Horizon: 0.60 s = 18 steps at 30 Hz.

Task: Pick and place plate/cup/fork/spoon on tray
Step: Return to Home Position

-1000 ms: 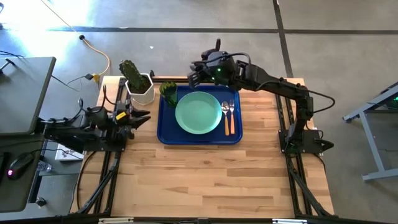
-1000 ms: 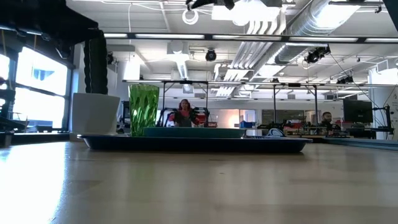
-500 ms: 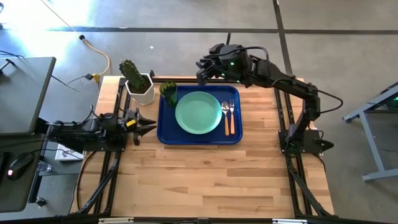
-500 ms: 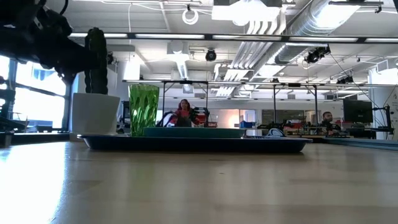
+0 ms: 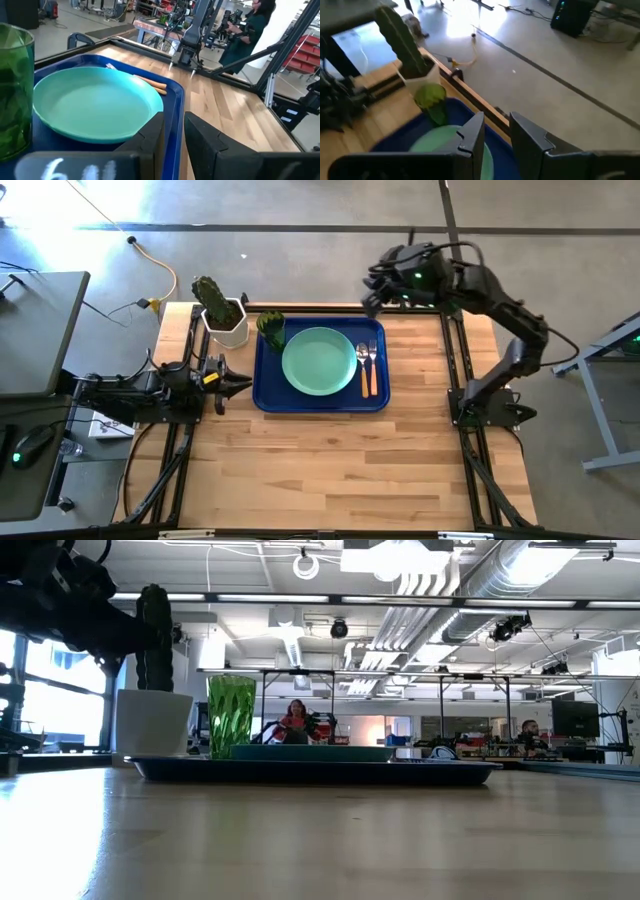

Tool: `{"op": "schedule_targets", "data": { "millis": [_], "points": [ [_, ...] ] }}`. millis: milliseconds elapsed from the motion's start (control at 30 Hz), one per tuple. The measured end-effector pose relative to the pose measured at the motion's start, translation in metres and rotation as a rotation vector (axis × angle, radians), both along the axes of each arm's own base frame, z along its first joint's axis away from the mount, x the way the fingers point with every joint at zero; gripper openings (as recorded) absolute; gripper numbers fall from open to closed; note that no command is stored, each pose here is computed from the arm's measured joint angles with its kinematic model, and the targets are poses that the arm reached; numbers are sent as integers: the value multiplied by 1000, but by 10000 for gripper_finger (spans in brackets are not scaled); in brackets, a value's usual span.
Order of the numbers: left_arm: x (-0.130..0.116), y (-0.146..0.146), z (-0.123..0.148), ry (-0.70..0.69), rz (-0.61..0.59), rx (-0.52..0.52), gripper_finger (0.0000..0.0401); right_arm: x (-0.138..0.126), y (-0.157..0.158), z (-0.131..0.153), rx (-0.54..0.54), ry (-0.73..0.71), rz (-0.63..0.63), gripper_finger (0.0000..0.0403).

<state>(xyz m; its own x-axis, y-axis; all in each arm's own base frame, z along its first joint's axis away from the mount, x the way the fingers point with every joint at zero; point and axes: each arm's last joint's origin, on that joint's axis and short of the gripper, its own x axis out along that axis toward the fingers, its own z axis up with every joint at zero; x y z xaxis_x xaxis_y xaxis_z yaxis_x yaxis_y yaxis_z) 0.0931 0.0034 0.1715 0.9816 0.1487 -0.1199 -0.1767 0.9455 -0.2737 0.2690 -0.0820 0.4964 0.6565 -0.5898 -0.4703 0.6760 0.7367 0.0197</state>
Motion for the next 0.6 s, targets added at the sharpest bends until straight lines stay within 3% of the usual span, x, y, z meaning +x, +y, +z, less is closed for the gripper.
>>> {"op": "schedule_targets", "data": {
  "millis": [333, 500, 600],
  "points": [
    [0, 0, 0, 6, 2, 47, 62, -36, 22, 3, -83, 167, 17, 83],
    [0, 0, 0, 6, 2, 47, 62, -35, 18, -34, -77, 176, 136, 83],
    [0, 0, 0, 5, 2, 43, 62, -42, 21, -61, -49, 78, 262, 83]
  ]
}}
